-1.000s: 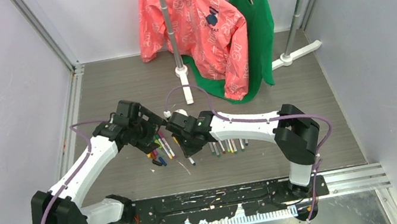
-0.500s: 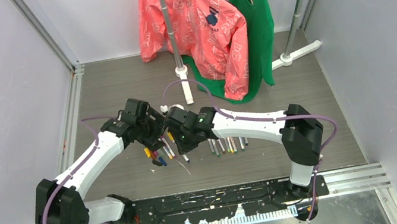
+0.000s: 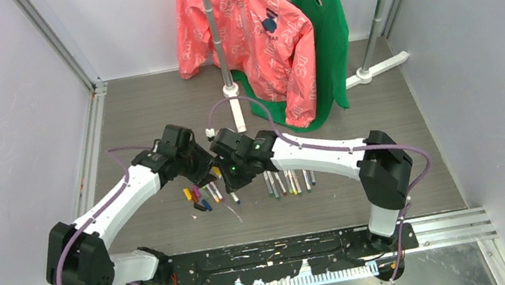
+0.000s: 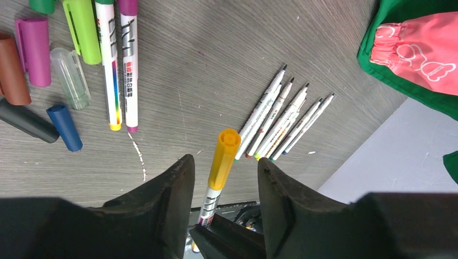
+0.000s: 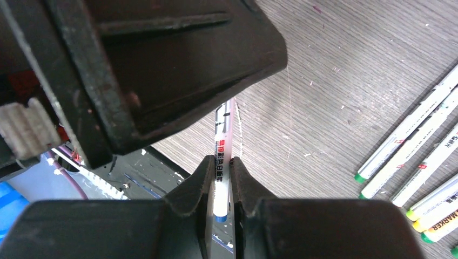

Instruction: Open the pen caps

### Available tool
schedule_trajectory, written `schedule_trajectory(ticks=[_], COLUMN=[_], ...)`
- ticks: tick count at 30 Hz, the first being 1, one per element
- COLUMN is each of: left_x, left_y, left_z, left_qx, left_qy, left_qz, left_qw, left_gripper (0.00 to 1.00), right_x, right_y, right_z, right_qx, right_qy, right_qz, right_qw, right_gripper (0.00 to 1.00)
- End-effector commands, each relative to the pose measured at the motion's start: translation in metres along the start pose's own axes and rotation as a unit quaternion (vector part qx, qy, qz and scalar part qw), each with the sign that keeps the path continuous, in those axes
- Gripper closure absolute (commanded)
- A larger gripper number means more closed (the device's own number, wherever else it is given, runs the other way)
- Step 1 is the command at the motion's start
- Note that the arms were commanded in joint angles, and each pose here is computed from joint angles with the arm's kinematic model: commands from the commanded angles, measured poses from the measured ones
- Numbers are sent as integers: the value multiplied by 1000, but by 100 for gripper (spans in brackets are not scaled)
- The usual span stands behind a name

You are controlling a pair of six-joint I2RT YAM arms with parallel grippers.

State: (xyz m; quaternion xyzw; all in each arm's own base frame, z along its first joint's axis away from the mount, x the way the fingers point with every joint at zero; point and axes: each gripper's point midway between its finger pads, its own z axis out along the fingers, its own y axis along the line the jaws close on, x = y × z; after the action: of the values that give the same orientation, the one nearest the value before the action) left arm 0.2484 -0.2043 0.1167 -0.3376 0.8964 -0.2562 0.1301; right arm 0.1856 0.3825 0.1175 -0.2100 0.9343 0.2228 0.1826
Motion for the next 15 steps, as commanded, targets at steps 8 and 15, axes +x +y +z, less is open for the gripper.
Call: schedule_trajectory(ticks=[8,15], left_x=[-1,-1], left_y=[-10,-9], left_z=[4,8], left_qx=[21,13], left_qy=[0,2], left_qz=[26,33], left_qw=[999,999], left_gripper=[66,71], right_x=[-30,-30], right_y=[18,17], right_z=[-32,-33], right_qx=[-51,-55], right_qy=[-46,-44], right_qz=[6,9], right_qw=[998,997], right_gripper=[99,99])
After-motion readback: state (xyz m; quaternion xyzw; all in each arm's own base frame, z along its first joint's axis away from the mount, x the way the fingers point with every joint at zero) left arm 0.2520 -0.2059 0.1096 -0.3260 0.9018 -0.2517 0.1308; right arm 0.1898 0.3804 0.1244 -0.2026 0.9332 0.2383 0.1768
